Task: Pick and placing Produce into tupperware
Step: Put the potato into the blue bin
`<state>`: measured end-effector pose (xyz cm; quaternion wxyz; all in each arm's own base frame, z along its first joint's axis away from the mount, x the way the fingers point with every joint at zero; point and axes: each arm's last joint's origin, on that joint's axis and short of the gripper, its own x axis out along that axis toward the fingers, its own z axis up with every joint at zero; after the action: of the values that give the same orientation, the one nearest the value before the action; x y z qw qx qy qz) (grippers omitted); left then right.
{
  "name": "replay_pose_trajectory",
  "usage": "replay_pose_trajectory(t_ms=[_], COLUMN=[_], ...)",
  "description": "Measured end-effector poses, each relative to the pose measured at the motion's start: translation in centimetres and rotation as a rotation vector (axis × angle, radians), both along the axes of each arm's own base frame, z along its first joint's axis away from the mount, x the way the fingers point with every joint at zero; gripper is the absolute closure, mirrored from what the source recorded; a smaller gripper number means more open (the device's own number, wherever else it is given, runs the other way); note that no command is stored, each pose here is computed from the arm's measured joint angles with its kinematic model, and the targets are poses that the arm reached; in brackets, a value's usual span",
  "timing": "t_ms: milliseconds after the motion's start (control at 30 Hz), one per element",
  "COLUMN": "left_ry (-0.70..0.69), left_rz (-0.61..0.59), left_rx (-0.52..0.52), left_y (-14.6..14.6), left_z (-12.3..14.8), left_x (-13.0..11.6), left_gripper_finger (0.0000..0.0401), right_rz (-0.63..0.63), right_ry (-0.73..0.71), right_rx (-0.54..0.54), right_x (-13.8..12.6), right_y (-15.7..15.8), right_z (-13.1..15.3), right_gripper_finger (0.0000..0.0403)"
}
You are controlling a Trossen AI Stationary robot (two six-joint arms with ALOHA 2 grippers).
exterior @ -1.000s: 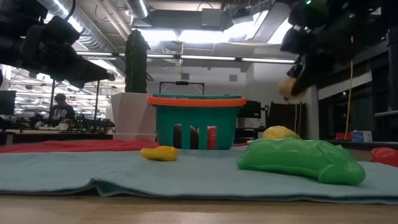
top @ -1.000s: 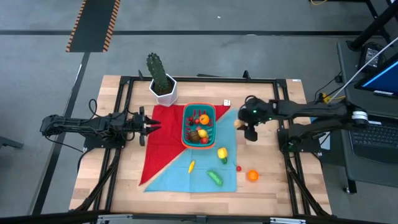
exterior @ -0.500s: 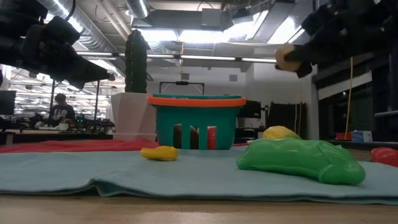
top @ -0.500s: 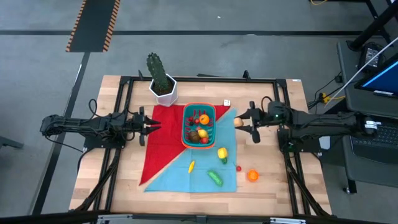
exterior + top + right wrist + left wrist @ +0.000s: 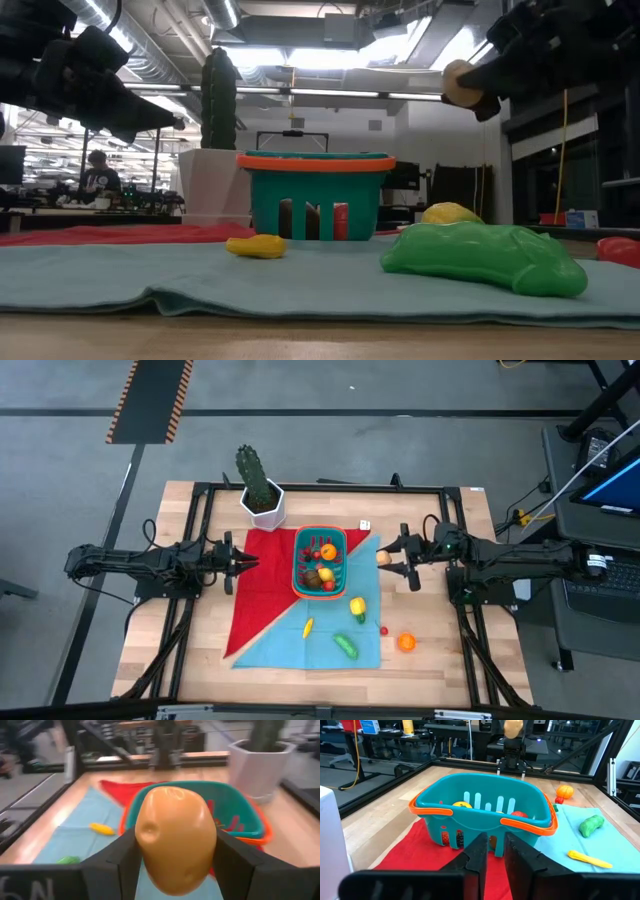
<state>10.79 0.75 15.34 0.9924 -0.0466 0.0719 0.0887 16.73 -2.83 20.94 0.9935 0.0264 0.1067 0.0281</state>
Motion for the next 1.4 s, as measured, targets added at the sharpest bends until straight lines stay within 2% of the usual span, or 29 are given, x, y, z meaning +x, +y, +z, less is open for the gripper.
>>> replay_pose_trajectory(t_ms=[267,600,1067,1400], left_ry=[0.000,-0.001,0.000,0.000], left_rz=[0.000,0.000,0.000,0.000], left_rx=[0.000,0.000,0.000,0.000], left_y=[0.0,0.0,0.0,0.0], left_z=[0.0,0.0,0.0,0.0], left_x=[0.0,0.0,0.0,0.0], left_gripper_finger=[0.0362,0.0380,0.0400,0.0375], right_rz=[-0.154,-0.110,-0.057,-0.008], right_ry=[0.002,-0.008,0.032,0.018], right_rx=[-0.012,-0.003,-0.089,-0.087], right_x=[0.0,1.2,6.9,11.4], right_y=[-0.4,-0.5,-1.7,-2.6], right_z=[0.0,-0.4,2.0,2.2], right_gripper_finger=[0.0203,0.0203,0.0203,0.0203])
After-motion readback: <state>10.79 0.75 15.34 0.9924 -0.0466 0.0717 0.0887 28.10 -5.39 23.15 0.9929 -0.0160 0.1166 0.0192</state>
